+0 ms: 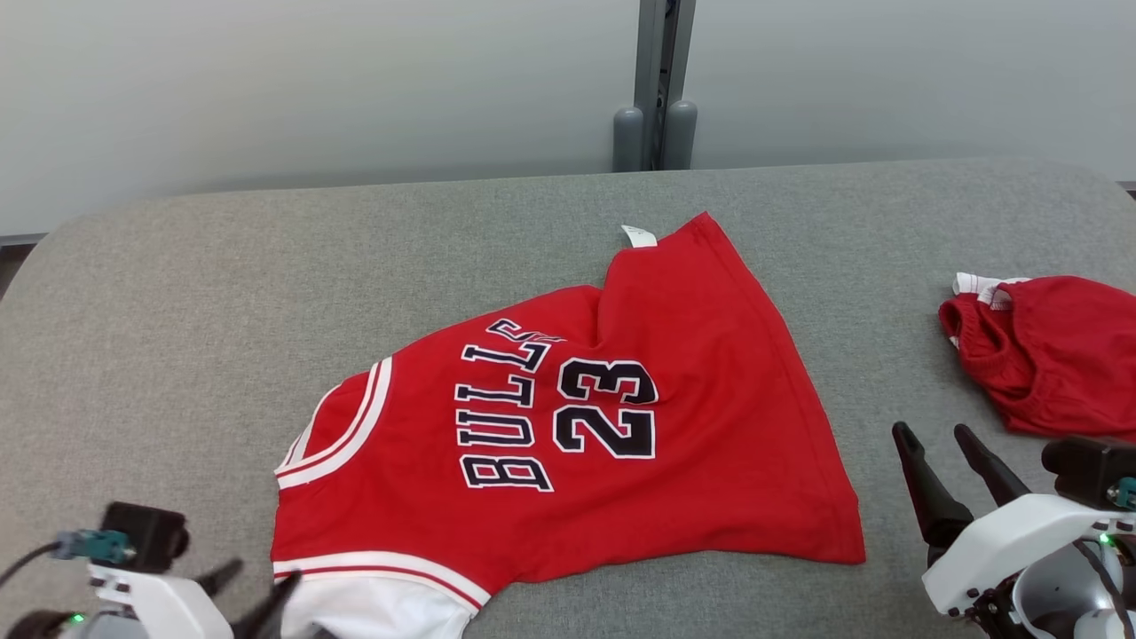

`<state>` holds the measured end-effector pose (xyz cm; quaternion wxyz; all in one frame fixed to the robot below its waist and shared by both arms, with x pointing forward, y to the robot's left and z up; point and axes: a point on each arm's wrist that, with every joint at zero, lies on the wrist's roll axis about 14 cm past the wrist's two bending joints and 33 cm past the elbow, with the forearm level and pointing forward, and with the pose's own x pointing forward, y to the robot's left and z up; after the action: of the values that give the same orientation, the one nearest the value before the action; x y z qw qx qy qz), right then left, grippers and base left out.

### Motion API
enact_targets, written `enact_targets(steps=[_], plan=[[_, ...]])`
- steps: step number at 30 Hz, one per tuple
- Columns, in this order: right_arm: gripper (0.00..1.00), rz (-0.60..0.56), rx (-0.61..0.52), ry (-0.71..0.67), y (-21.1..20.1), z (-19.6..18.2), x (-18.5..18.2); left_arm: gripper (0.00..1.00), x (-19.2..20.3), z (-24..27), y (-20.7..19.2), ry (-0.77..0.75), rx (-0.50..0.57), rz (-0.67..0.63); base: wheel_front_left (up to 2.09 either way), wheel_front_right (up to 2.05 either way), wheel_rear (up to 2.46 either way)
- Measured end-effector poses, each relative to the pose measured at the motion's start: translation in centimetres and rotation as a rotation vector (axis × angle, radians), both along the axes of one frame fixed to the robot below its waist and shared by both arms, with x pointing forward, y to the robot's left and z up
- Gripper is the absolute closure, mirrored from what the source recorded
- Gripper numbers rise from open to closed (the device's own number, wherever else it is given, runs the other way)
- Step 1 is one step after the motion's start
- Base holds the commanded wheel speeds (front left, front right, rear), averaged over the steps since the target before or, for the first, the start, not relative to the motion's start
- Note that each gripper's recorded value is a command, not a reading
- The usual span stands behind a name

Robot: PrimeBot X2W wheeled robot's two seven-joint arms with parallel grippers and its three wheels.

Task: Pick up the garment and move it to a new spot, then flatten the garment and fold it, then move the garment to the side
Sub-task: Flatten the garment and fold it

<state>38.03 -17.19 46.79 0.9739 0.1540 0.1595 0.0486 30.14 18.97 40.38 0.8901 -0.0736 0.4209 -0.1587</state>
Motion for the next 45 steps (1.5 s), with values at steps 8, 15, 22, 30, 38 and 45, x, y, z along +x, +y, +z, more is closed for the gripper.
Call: enact_targets(steps=[8,15,22,30,38,45], plan=[[0.00,-0.007,0.002,-0.107,0.1,2.4,0.2,0.00,3.7,4.5,1.7,-0.315,0.022,0.133,0.00,0.00,0.00],[0.00,-0.022,0.014,-0.247,0.2,5.0,0.4,0.00,5.5,8.3,2.5,-0.584,-0.018,0.265,0.00,0.00,0.00],[0.00,-0.075,0.015,-0.371,-0.6,6.4,0.1,0.00,5.3,8.9,2.2,-0.720,-0.051,0.344,0.00,0.00,0.00],[0.00,-0.068,-0.023,-0.466,0.4,6.7,-0.6,0.00,5.8,10.7,2.9,-0.882,-0.050,0.438,0.00,0.00,0.00],[0.00,-0.023,-0.041,-0.432,1.9,4.9,-1.0,0.00,5.8,10.2,3.1,-0.891,-0.037,0.450,0.00,0.00,0.00],[0.00,-0.021,-0.053,-0.389,1.8,3.4,-1.1,0.00,5.3,9.9,2.8,-0.901,-0.026,0.446,0.00,0.00,0.00]])
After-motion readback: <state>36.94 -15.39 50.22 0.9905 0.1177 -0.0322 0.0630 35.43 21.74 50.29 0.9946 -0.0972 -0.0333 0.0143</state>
